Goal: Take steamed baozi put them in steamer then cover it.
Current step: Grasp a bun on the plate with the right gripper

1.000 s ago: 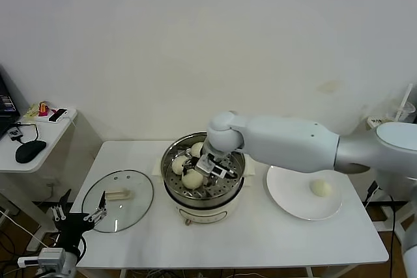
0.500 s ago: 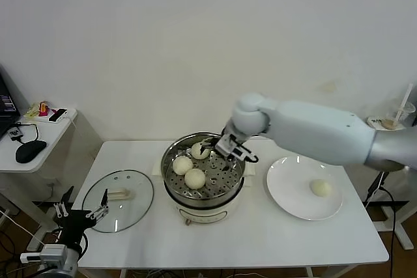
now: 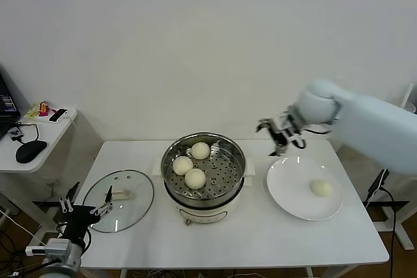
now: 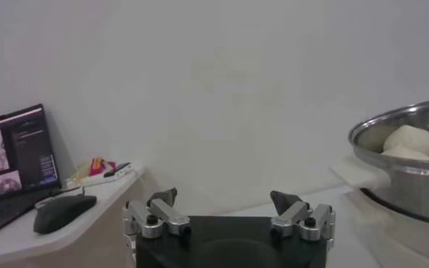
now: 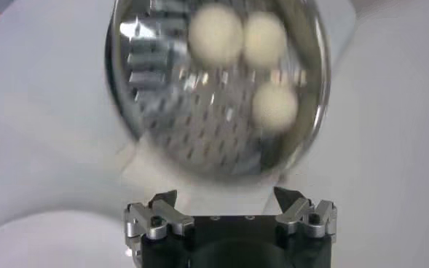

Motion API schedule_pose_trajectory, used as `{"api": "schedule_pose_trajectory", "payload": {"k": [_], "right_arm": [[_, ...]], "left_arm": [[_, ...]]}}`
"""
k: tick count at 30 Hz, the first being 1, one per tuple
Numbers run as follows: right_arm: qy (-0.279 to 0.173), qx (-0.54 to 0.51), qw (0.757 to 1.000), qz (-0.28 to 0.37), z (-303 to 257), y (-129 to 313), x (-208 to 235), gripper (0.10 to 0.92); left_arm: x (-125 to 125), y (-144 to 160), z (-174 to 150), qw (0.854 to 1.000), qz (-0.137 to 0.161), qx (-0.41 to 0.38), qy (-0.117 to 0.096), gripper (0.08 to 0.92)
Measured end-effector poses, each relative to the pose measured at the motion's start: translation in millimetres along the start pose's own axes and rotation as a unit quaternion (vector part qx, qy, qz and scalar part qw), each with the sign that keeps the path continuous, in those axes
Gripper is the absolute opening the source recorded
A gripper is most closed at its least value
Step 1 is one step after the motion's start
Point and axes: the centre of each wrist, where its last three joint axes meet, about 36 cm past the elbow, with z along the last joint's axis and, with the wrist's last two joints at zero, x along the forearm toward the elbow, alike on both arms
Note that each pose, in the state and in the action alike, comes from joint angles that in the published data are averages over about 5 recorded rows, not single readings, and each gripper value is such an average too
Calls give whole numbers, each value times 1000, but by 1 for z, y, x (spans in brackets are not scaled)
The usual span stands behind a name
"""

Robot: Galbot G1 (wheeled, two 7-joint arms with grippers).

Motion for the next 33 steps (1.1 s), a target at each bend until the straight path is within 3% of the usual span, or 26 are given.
{"api": "schedule_pose_trajectory", "payload": {"k": [16, 33], "right_arm": [[78, -135, 987, -34, 111, 104, -36, 823], [108, -178, 977, -52, 141, 122, -99, 823]], "left_arm": [[-3, -10, 3, 1000, 18, -6, 6, 823], [1, -7, 7, 1000, 13, -9, 15, 823]]}}
